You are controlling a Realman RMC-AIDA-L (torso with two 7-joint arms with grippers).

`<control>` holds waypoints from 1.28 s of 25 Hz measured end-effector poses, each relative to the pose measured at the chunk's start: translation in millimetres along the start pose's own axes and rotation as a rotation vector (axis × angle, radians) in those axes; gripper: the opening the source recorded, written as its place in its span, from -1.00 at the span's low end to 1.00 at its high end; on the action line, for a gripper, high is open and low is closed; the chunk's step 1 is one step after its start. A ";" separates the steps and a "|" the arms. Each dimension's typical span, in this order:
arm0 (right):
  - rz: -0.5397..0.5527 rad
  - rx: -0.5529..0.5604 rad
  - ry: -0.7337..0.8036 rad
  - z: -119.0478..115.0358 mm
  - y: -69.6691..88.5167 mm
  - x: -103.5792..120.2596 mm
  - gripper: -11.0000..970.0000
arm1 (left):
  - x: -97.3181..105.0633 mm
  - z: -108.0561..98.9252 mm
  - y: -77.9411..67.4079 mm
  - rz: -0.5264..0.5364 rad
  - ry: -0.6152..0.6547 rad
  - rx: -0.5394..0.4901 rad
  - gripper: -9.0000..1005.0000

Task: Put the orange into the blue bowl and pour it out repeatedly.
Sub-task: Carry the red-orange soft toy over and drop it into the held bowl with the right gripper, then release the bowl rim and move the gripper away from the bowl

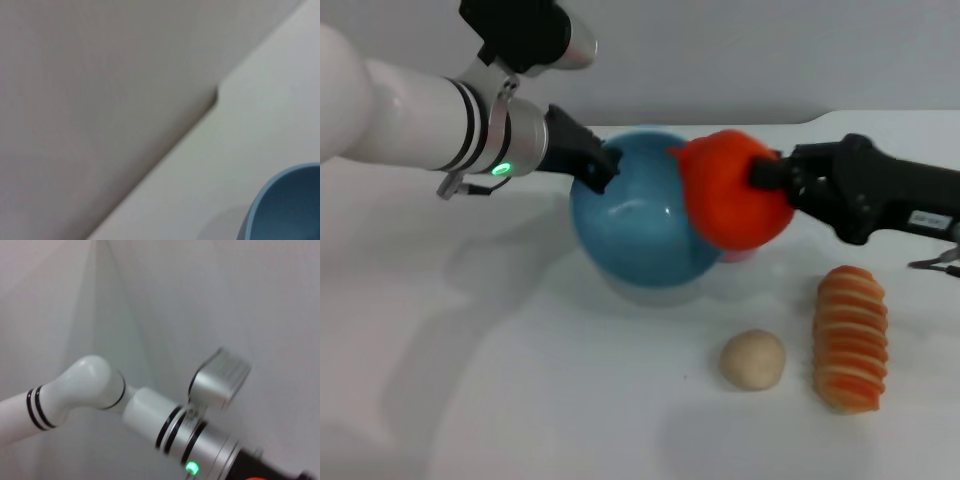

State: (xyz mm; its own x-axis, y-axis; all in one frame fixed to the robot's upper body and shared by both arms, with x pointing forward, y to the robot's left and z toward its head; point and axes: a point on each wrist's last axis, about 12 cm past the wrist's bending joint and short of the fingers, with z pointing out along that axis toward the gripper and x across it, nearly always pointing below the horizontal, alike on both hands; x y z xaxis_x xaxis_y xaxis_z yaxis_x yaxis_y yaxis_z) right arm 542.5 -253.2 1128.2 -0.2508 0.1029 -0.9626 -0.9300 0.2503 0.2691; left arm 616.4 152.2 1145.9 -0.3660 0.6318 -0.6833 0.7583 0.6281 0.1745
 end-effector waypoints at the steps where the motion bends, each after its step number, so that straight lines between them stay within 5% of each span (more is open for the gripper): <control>1: -0.007 0.009 -0.005 -3.0 0.2 -1.1 -0.83 | 1.8 -0.8 -0.7 -0.008 0.005 0.001 -0.98; 10: 0.087 0.132 0.028 -0.1 -11.9 22.0 -0.76 | 2.9 0.4 -10.5 -0.004 0.043 0.046 -0.98; 23: 0.163 0.183 0.032 0.2 -18.3 24.6 -0.65 | 1.5 2.9 -17.9 0.015 0.050 0.066 -0.98; 32: 0.185 0.273 -0.035 -17.3 -18.1 31.2 -0.06 | 11.7 3.8 -16.5 -0.018 0.103 0.079 -0.98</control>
State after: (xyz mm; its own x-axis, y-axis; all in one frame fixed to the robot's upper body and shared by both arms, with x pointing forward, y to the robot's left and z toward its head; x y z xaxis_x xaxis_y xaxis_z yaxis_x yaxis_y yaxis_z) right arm 546.8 -271.2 1092.7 -0.3950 0.2021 -0.8962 -0.7622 0.4725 0.4425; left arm 601.7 147.5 1132.4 -0.4302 0.6665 -0.6088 0.7897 0.6046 0.1038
